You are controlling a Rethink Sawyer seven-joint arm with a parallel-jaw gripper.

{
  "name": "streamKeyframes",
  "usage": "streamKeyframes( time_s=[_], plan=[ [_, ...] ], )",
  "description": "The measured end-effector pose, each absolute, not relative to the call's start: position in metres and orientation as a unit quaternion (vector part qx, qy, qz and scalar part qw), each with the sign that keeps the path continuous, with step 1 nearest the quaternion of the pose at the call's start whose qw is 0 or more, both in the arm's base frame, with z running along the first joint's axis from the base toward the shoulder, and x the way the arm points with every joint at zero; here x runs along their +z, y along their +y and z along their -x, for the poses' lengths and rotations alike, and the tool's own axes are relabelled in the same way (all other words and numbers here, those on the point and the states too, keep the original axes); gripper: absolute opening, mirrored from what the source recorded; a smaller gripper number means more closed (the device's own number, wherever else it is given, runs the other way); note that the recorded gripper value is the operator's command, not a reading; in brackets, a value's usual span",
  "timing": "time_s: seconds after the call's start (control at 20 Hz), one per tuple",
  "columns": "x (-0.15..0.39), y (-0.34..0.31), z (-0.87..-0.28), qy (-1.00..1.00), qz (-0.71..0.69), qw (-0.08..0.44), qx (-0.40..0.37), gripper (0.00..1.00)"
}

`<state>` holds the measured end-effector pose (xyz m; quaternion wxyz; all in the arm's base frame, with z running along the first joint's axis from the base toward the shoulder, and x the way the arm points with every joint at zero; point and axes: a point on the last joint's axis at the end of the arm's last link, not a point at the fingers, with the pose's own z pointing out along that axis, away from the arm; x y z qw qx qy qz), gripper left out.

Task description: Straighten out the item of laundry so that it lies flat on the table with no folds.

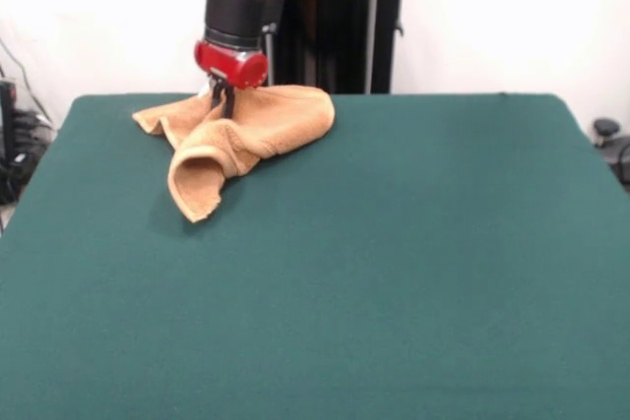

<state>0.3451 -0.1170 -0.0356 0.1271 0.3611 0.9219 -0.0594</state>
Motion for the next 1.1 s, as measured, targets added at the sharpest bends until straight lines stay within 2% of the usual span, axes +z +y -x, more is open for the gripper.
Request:
streamKeyframes(
  time_s=[0.55, 1.1],
  plan=[
    [-0.036, -0.114, -0.346, 0.929, -0.339, 0.128, -0.075, 0.00],
    [-0.039, -0.099, -0.349, 0.945, -0.250, 0.133, -0.164, 0.00]
  ],
)
